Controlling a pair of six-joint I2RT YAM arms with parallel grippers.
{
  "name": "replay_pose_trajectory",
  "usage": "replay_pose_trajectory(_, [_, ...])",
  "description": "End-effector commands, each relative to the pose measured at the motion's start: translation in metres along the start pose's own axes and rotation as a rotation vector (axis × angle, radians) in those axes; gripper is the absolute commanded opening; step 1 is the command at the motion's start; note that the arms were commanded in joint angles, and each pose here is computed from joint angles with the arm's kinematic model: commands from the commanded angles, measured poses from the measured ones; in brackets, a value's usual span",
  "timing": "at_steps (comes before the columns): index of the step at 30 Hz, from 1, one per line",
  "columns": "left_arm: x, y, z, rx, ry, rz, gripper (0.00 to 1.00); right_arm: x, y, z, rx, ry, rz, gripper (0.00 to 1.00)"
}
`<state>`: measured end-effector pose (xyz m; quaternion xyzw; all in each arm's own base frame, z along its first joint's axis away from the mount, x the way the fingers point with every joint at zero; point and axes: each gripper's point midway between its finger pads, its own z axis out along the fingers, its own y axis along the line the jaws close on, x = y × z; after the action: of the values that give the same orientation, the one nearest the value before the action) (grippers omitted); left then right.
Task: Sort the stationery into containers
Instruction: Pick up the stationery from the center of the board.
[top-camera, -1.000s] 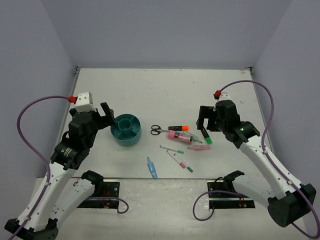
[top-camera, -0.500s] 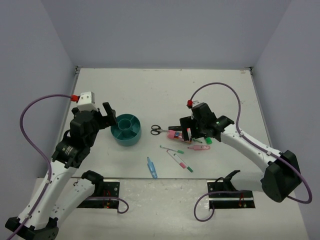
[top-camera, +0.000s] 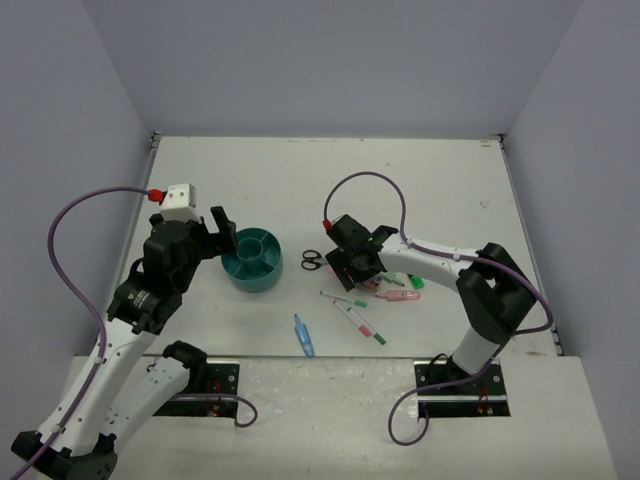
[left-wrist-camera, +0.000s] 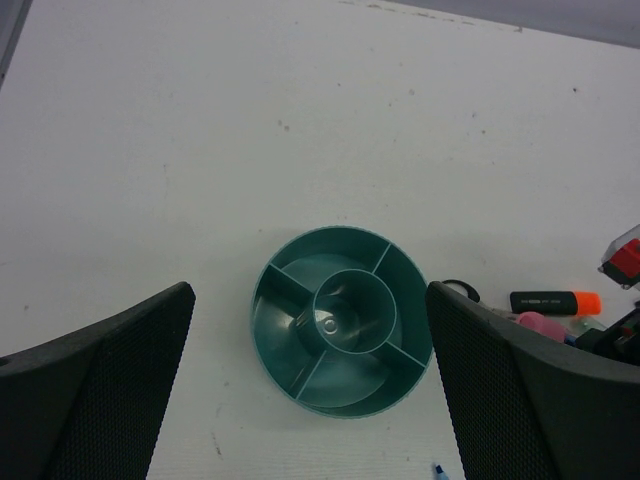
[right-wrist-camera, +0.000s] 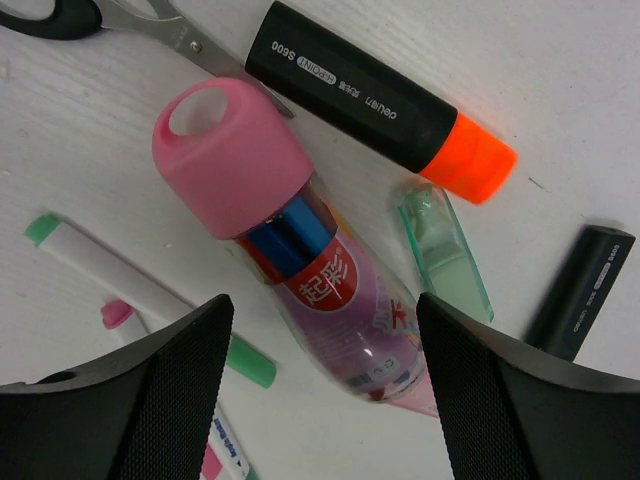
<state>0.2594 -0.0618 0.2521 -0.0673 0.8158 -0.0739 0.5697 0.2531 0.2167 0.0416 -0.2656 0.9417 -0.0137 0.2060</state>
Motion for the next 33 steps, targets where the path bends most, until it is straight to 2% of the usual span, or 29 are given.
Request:
replay_pose_trajectory(1, [-0.006,-0.006,0.002,0.036,-0.024,0.019,1.00,-0.006,-0.004,0.000,0.084,-0.008,-0.073,0.74])
replay_pose_trajectory(2, [-0.006,-0.006,0.002,0.035,-0.024,0.018,1.00,-0.006,-0.002,0.001,0.084,-0.004,-0.079,0.73])
replay_pose_trajectory(5, [-0.005,-0.006,0.002,0.038,-0.021,0.020,1.00,-0.003,-0.001,0.005,0.093,0.009,-0.091,0.60])
replay_pose_trajectory(7, [-0.006,-0.006,0.002,0.039,-0.023,0.020,1.00,-0.001,0.001,0.005,0.087,0.011,-0.093,0.55])
replay_pose_trajectory(22, [-0.006,-0.006,0.001,0.038,-0.025,0.019,1.00,0.007,0.020,0.022,0.019,0.048,-0.102,0.57])
replay_pose_trajectory(27, [-0.005,-0.005,0.001,0.034,-0.021,0.021,1.00,0.001,0.020,0.017,0.012,0.017,-0.086,0.57])
replay_pose_trajectory(30, [-0.006,-0.005,0.002,0.032,-0.023,0.019,1.00,-0.001,0.021,0.013,0.000,0.006,-0.083,0.43])
replay_pose_trajectory(31, [-0.006,-0.005,0.002,0.033,-0.023,0.018,1.00,-0.003,0.020,0.011,0.001,-0.002,-0.080,0.30])
replay_pose_trajectory(32, [-0.006,-0.005,0.002,0.033,-0.022,0.015,1.00,-0.006,0.019,0.006,0.005,-0.020,-0.074,0.11])
replay_pose_trajectory(33, [-0.005,-0.006,0.001,0.037,-0.018,0.012,1.00,-0.010,0.016,0.001,0.013,-0.042,-0.066,0.02])
